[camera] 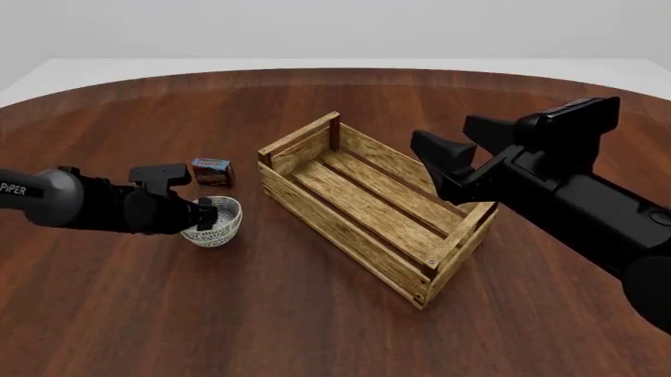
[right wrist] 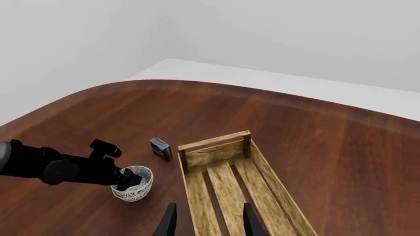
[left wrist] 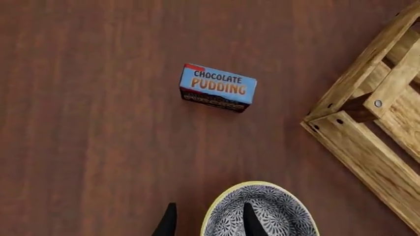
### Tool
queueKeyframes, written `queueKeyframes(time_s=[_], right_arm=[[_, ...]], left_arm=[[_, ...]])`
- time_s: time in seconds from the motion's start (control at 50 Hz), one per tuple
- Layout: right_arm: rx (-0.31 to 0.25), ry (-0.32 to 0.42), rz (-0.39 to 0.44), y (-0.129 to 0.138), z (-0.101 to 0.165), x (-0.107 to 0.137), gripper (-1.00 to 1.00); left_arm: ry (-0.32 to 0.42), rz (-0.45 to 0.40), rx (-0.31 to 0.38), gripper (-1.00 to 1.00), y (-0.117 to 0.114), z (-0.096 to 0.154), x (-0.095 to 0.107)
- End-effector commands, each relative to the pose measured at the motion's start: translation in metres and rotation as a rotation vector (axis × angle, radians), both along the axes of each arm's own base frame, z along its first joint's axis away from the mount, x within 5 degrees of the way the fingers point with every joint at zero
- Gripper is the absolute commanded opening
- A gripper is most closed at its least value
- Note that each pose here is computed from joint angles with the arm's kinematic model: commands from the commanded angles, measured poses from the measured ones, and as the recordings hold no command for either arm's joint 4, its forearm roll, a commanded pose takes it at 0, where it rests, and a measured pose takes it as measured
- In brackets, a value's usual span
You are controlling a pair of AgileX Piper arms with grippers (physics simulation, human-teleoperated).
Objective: Stack the right bowl on the left bowl and place them in the tray.
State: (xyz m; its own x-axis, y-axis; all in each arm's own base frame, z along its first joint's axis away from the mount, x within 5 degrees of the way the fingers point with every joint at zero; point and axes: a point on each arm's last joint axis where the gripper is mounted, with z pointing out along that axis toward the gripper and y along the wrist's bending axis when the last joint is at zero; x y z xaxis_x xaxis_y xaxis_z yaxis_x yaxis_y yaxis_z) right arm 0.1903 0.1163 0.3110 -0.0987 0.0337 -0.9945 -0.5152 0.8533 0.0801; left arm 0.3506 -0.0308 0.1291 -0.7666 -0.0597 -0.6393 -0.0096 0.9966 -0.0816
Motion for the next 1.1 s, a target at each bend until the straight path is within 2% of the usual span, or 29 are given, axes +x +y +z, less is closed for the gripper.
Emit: queueKeyframes(time_s=[0.02,0.04,0.32,0.58,1.1], right_arm=[[0.0,0.0,0.001,0.0,0.0,0.0,1.0],[0.0,0.0,0.001,0.0,0.0,0.0,1.0],[0.001,0.0,0.001,0.0,0.0,-0.001,1.0],[0.001,-0.003,0.0,-0.001,0.001,-0.002,1.0],[0.002,-0.012,-0.011,-0.006,0.003,-0.005,1.0]], left_arm=[[0.076,0.008,-0.015,-1.0,-0.007,-0.03,-0.006],[0.074,0.016,-0.009,-1.0,-0.001,-0.028,-0.005],[0.053,0.003,-0.027,-1.0,-0.012,-0.015,-0.013],[-0.024,0.018,-0.059,-1.0,-0.014,0.029,-0.024],[-0.143,0.006,-0.127,-1.0,-0.027,0.088,-0.046]])
